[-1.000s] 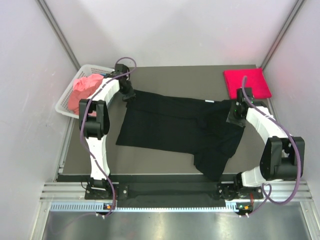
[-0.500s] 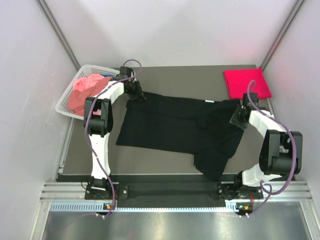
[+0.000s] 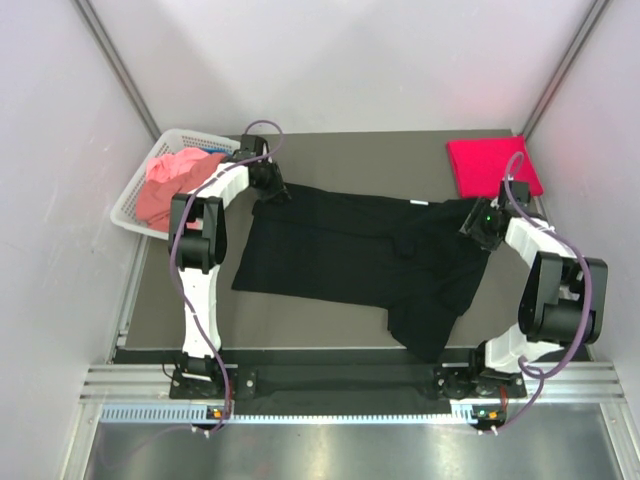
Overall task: Fold and stack the t-shirts
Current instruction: Fold the tshirt
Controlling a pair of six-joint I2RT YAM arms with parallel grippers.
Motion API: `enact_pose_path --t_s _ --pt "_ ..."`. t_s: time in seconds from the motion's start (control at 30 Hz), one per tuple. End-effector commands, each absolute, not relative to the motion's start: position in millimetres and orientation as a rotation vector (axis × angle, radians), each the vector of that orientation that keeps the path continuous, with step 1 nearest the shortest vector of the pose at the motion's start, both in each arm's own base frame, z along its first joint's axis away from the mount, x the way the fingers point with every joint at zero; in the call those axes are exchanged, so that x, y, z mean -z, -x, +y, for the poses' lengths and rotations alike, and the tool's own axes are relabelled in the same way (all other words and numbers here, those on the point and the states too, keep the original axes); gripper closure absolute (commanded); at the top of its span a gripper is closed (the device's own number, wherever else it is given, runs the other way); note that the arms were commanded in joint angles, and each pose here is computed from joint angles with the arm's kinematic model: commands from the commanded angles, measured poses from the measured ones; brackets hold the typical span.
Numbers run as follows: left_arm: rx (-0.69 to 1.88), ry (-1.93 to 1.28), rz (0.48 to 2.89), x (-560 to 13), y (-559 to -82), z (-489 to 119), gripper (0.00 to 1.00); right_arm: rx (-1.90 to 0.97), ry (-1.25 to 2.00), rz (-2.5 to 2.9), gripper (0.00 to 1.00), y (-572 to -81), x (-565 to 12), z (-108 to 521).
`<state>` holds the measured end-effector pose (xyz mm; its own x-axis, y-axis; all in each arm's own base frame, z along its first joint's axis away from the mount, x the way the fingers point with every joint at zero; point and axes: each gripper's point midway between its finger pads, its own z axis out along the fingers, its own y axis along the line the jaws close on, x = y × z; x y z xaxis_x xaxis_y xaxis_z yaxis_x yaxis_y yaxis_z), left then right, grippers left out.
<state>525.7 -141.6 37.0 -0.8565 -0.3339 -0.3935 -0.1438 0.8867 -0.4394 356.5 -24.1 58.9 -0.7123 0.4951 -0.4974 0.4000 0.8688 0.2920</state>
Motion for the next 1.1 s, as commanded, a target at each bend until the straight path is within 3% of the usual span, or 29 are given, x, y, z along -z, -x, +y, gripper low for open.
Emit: enact_pose_path --t_s 0.0,0.43,0.5,0.53,0.63,0.93,1.07 --pt "0.470 0.376 2.591 -18.1 -527.5 -130.2 0.64 -0.297 -0.561 2.312 0.47 -401.3 -85.4 -33.1" --pt "0.445 0.422 2.585 -10.1 -531.8 -128.0 0.64 -0.305 -0.627 2.281 0.60 -425.2 -52.3 -53.2" --pt "0.427 0.439 2.587 -7.0 -531.9 -125.0 0.64 -0.274 -0.652 2.255 0.69 -424.1 -50.9 -61.7" --pt "0.408 0.449 2.598 -3.7 -530.1 -122.7 0.64 -0.264 -0.682 2.247 0.82 -422.4 -49.8 -67.5" --pt "0.351 0.472 2.600 -1.7 -530.6 -115.4 0.64 -0.241 -0.735 2.239 1.00 -418.6 -45.0 -81.5" --pt "0.255 0.542 2.604 3.1 -526.9 -102.1 0.63 -0.137 -0.872 2.203 1.00 -394.3 -42.9 -103.6" --pt "0.389 0.487 2.582 -21.5 -531.2 -119.7 0.62 -0.149 -0.857 2.226 1.00 -391.4 -57.4 -97.7"
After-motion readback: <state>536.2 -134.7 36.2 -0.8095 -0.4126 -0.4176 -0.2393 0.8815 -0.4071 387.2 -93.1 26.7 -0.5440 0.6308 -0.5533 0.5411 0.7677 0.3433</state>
